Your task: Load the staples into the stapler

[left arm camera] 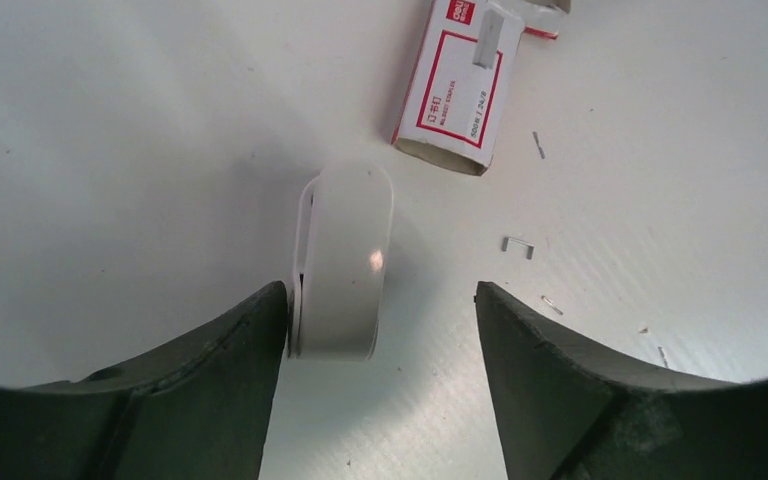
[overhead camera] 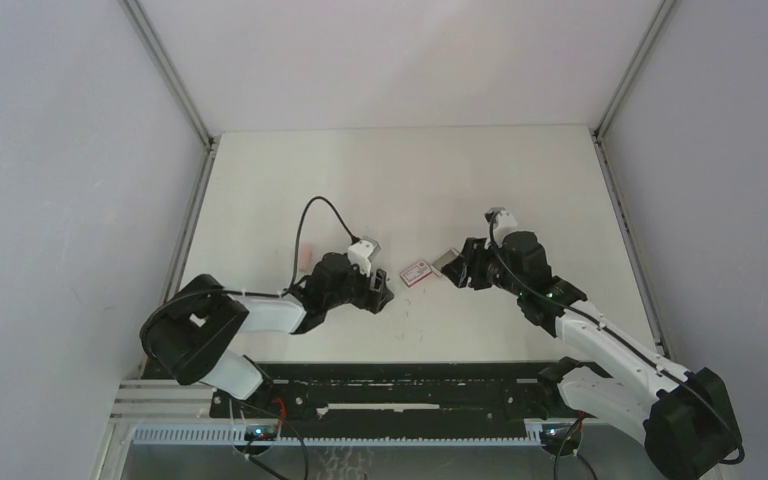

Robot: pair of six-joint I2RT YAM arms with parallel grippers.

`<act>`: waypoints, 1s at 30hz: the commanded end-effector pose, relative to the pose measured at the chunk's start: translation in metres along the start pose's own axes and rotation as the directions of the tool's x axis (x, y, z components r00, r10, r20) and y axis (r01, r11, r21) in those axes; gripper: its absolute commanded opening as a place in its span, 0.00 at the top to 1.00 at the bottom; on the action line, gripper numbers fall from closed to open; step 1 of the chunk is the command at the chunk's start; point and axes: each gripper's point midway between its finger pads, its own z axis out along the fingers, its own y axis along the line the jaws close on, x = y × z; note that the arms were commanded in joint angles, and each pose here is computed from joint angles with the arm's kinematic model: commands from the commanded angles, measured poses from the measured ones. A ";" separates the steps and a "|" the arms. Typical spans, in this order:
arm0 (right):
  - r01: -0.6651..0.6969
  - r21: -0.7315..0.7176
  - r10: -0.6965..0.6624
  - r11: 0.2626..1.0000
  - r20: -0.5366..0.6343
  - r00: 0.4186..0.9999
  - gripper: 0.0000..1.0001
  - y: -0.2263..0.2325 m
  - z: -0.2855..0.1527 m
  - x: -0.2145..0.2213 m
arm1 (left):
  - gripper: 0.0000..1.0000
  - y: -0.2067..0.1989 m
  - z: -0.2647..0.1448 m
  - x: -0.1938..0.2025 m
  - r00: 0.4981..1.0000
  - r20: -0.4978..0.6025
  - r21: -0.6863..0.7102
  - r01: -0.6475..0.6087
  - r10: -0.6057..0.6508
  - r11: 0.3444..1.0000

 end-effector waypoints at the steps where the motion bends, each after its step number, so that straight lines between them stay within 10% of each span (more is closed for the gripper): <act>1: 0.022 -0.016 -0.022 1.000 0.034 0.999 0.50 0.003 0.000 -0.009 | 0.30 0.011 -0.005 -0.003 0.996 0.007 -0.122 -0.084 0.085 0.989; 16: -0.108 -0.087 0.109 0.990 0.006 0.994 0.26 0.018 0.002 -0.007 | 0.97 -0.031 -0.007 -0.016 0.983 0.051 -0.053 -0.171 0.174 0.984; 30: -0.298 -0.304 0.266 0.905 -0.144 0.953 0.24 0.088 0.021 0.007 | 1.00 -0.122 -0.046 -0.069 0.955 0.246 0.193 -0.215 0.164 0.957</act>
